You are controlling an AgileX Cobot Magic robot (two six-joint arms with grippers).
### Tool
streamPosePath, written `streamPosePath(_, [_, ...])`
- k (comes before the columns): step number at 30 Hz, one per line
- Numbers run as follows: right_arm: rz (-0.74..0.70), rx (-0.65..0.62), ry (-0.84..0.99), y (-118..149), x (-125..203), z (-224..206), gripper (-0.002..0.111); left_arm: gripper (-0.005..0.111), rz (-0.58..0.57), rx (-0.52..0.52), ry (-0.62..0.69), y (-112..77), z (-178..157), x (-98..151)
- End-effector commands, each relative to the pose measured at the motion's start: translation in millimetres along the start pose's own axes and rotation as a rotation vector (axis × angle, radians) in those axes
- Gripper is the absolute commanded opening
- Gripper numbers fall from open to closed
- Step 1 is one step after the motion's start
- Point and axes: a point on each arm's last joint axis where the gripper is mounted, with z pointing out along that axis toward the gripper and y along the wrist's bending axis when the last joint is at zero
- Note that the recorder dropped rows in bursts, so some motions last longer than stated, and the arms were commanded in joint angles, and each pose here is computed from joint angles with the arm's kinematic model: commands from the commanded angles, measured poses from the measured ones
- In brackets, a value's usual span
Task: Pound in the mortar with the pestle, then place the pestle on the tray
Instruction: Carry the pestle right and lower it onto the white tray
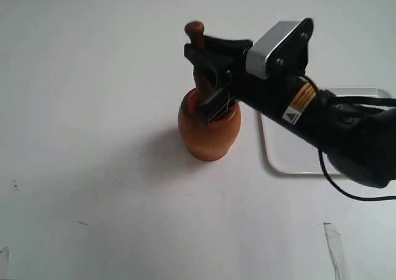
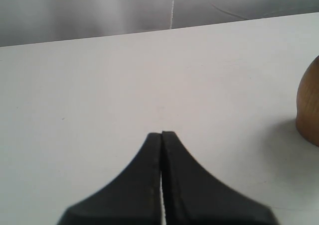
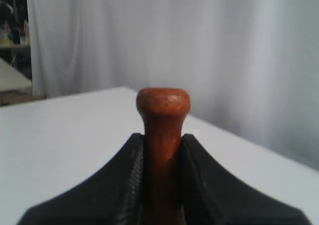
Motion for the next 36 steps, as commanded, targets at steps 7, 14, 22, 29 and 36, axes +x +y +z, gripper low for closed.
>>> streamPosePath(7, [-0.212,0.239,-0.007,-9,-102,-48,0.0,0.0,-0.012,0.008,-0.007,-0.6,0,0])
streamPosePath(14, [-0.199,0.503,0.376,-40,-88,-81,0.0,0.0,-0.012,0.008,-0.007,-0.6,0,0])
streamPosePath(22, [-0.026,0.58,0.735,-81,-16,-81,0.0,0.0,-0.012,0.008,-0.007,-0.6,0,0])
streamPosePath(29, [0.022,0.567,0.951,-89,42,-79,0.0,0.0,-0.012,0.008,-0.007,-0.6,0,0])
streamPosePath(36, [0.021,0.578,1.03,-93,67,-79,0.0,0.0,-0.012,0.008,-0.007,-0.6,0,0])
